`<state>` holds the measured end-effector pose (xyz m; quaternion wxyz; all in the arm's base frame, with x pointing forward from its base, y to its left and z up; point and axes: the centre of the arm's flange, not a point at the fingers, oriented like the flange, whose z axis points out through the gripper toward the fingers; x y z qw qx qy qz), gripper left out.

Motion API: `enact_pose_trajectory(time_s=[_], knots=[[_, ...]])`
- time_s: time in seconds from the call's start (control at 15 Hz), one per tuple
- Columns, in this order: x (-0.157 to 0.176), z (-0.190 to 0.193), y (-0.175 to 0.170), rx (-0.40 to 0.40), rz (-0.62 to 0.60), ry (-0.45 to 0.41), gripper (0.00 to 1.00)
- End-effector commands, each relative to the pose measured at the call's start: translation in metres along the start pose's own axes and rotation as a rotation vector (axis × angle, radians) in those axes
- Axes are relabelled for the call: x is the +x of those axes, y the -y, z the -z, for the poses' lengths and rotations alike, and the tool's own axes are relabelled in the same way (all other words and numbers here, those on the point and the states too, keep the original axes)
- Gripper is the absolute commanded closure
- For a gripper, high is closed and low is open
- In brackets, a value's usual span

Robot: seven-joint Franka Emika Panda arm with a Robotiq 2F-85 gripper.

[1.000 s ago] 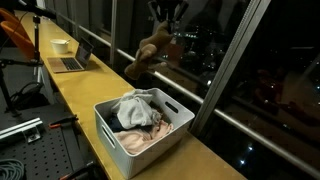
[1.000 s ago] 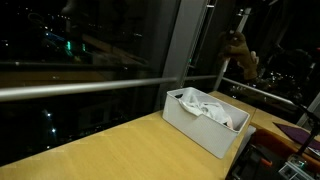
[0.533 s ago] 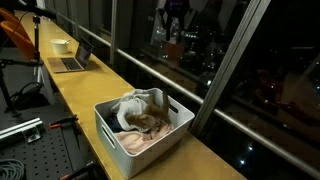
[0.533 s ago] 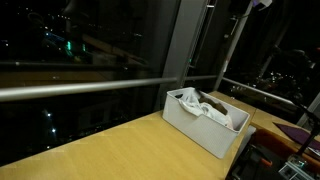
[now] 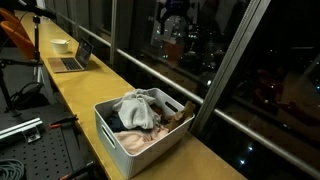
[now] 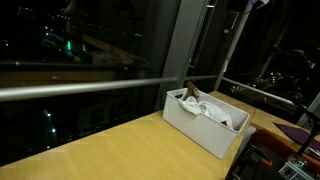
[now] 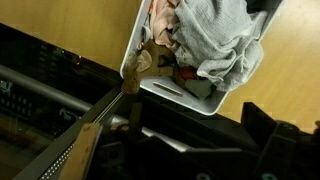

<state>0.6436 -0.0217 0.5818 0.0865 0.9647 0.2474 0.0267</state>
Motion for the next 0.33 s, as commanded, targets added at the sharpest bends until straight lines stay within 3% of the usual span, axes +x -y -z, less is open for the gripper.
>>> enact_pose_trajectory(time_s=[0.0,0.27], knots=[[0.004,0.002,0.008,0.009,0.001,-0.008,0.0],[0.02,0.011,0.04,0.017,0.007,-0.024,0.0]])
